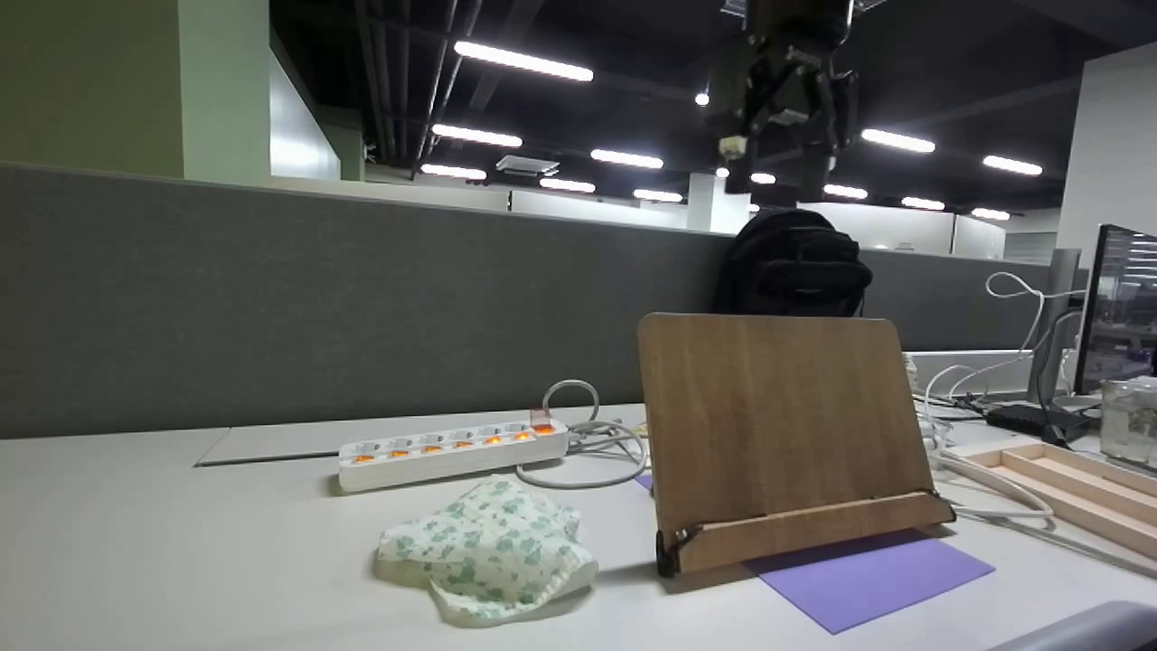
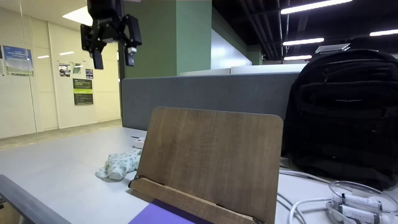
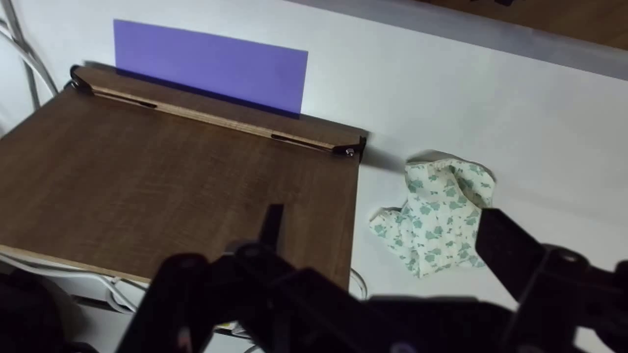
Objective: Put the cloth on the wooden board
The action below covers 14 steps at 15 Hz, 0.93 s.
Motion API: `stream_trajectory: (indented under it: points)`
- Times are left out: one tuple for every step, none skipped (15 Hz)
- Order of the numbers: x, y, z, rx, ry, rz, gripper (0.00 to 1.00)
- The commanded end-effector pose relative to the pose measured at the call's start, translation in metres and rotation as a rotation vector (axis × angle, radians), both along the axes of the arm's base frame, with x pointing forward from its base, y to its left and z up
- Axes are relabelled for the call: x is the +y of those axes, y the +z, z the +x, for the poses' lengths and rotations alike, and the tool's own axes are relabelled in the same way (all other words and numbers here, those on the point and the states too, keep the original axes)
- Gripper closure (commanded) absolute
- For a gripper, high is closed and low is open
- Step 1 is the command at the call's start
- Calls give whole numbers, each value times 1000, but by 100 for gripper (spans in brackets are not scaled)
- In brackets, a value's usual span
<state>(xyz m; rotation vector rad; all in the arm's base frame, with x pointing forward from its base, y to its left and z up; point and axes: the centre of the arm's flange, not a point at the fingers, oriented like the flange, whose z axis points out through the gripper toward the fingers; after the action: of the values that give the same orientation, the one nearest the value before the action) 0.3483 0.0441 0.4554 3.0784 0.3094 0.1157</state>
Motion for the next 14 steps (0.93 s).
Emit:
stream_trajectory:
  points:
    - [56,-48,22,-24,18,-69,0]
    - [71,-66,26,-20,22,-84,0]
    - [84,-80,30,-12,25,-94,0]
    - [95,-98,35,14,29,-97,0]
    - [102,-112,39,51,19,-90,0]
    - [85,-87,16,11,56,-80,0]
    - [90,-100,17,33,63,-81,0]
    - [90,-104,18,40,66,-79,0]
    - [89,-103,19,38,64,-78,0]
    - [86,-99,19,30,60,-76,0]
    - [86,-96,19,21,59,-75,0]
    - [86,-93,18,16,59,-75,0]
    - [86,-92,18,13,59,-75,0]
    - [87,-96,19,6,58,-58,0]
